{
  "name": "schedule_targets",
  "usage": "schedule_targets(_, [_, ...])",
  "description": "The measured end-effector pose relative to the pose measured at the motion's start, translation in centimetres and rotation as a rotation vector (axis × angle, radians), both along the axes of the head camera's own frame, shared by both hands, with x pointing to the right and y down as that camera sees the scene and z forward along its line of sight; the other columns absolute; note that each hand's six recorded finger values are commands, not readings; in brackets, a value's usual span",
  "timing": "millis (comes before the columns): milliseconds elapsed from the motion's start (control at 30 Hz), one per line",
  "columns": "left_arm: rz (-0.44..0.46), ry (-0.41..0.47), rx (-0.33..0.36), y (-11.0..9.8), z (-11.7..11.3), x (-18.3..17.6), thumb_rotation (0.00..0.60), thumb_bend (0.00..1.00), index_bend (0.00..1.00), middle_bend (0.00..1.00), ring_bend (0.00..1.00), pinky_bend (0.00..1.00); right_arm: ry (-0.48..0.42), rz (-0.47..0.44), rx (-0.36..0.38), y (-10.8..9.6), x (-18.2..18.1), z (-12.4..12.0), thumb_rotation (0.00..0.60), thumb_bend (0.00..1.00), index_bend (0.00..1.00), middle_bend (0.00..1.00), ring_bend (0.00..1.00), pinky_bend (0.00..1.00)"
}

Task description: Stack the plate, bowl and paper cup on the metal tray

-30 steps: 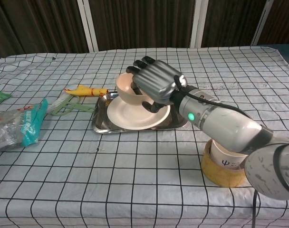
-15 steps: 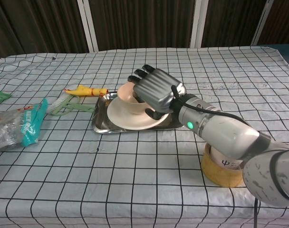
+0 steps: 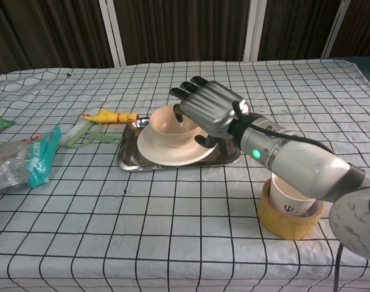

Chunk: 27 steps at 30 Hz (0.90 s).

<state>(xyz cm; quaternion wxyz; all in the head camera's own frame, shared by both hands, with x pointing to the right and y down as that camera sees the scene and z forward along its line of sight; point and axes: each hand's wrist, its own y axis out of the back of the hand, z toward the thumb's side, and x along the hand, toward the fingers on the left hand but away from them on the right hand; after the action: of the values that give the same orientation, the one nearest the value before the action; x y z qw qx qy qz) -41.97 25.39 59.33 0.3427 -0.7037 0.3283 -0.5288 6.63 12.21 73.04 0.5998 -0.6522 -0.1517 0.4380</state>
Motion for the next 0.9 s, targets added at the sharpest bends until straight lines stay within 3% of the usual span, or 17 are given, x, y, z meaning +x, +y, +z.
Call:
schedule_targets(200, [0.007,-0.007,-0.005,0.1,0.2,0.2,0.6,0.41,0.0,0.08,0.03,0.09,-0.077,0.02,0.004,-0.3,2.2,-2.8,0.6,0.31,0.23,0.0,0.0,0.0])
schedule_targets(400, [0.01,-0.02,-0.001,0.2,0.4,0.4,0.6,0.41,0.0,0.08,0.03,0.09,-0.178,0.023,-0.007,0.3,6.7,-6.6,0.6,0.31,0.26,0.0,0.0,0.0])
schedule_targets(667, [0.012,-0.028,0.006,0.1,0.5,0.5,0.6,0.41,0.0,0.08,0.03,0.09,-0.266,-0.01,-0.096,4.0,15.9,-11.0,0.6,0.31,0.31,0.0,0.0,0.0])
schedule_targets(900, [0.013,-0.032,-0.001,0.0,0.8,0.7,0.6,0.41,0.0,0.08,0.03,0.09,-0.271,-0.037,-0.227,8.5,20.7,-12.0,0.6,0.31,0.32,0.0,0.0,0.0])
